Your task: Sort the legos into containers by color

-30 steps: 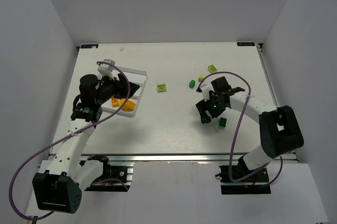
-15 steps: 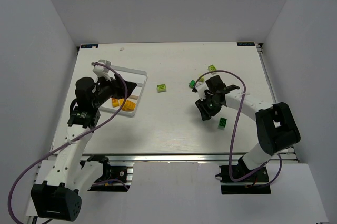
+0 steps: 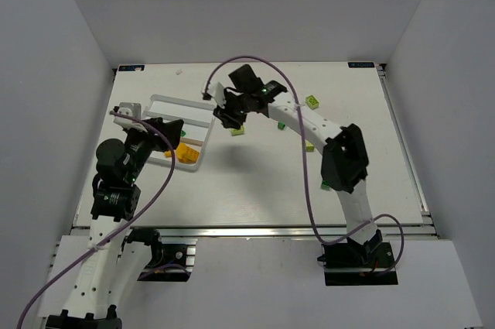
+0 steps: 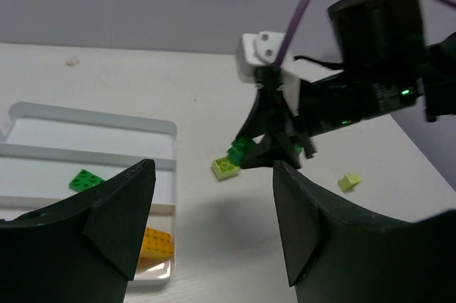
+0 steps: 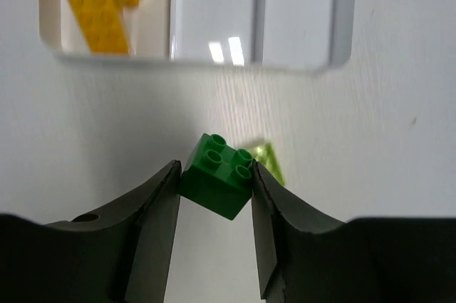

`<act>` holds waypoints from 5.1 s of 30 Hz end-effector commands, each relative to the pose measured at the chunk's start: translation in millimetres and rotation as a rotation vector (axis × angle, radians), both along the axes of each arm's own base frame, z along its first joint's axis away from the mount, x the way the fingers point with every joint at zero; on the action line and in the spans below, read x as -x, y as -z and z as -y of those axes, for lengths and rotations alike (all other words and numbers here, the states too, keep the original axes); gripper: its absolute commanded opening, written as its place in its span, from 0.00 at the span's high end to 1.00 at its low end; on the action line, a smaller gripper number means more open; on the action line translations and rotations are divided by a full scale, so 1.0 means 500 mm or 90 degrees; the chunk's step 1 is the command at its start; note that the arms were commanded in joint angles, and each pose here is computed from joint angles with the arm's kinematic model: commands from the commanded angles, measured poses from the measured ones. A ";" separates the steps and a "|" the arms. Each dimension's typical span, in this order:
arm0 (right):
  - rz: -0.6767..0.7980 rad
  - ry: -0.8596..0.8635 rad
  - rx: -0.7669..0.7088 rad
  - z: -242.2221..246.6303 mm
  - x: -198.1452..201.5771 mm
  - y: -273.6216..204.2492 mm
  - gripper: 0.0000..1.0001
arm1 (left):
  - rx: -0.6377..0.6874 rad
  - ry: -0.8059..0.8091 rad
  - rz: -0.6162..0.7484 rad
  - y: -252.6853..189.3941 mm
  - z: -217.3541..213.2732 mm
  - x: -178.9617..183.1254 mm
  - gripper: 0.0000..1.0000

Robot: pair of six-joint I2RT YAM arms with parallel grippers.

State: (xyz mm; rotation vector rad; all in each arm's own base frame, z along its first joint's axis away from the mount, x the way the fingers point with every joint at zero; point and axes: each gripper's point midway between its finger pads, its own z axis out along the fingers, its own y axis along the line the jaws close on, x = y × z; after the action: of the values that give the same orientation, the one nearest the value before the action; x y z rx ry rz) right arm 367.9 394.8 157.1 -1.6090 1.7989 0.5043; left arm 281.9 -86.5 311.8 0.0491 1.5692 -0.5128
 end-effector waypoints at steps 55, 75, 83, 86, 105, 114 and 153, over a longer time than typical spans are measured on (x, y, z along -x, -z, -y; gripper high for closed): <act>-0.111 0.284 -0.271 0.192 0.026 -0.149 0.84 | 0.066 0.315 -0.049 0.062 0.163 -0.011 0.69; -0.121 0.433 -0.427 0.551 0.178 -0.152 0.88 | -0.209 0.225 -0.276 0.332 0.525 -0.256 0.28; -0.102 0.425 -0.443 0.560 0.191 -0.163 0.61 | -0.262 0.183 -0.232 0.374 0.605 -0.330 0.27; -0.108 0.420 -0.448 0.556 0.195 -0.165 0.50 | -0.277 0.158 -0.228 0.402 0.612 -0.349 0.26; -0.122 0.391 -0.469 0.538 0.214 -0.179 0.45 | -0.274 0.102 -0.220 0.491 0.670 -0.409 0.44; -0.130 0.381 -0.468 0.533 0.217 -0.172 0.44 | -0.252 0.103 -0.205 0.435 0.645 -0.395 0.94; -0.105 0.288 -0.383 0.516 0.225 -0.099 0.51 | -0.246 -0.199 -0.403 0.459 0.041 -0.334 0.46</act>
State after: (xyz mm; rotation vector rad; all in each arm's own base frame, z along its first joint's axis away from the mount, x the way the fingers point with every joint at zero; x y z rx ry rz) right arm 253.7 136.4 204.8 -0.7234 1.8367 0.8859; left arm 437.4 -100.5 63.7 -0.0687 2.2693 0.0875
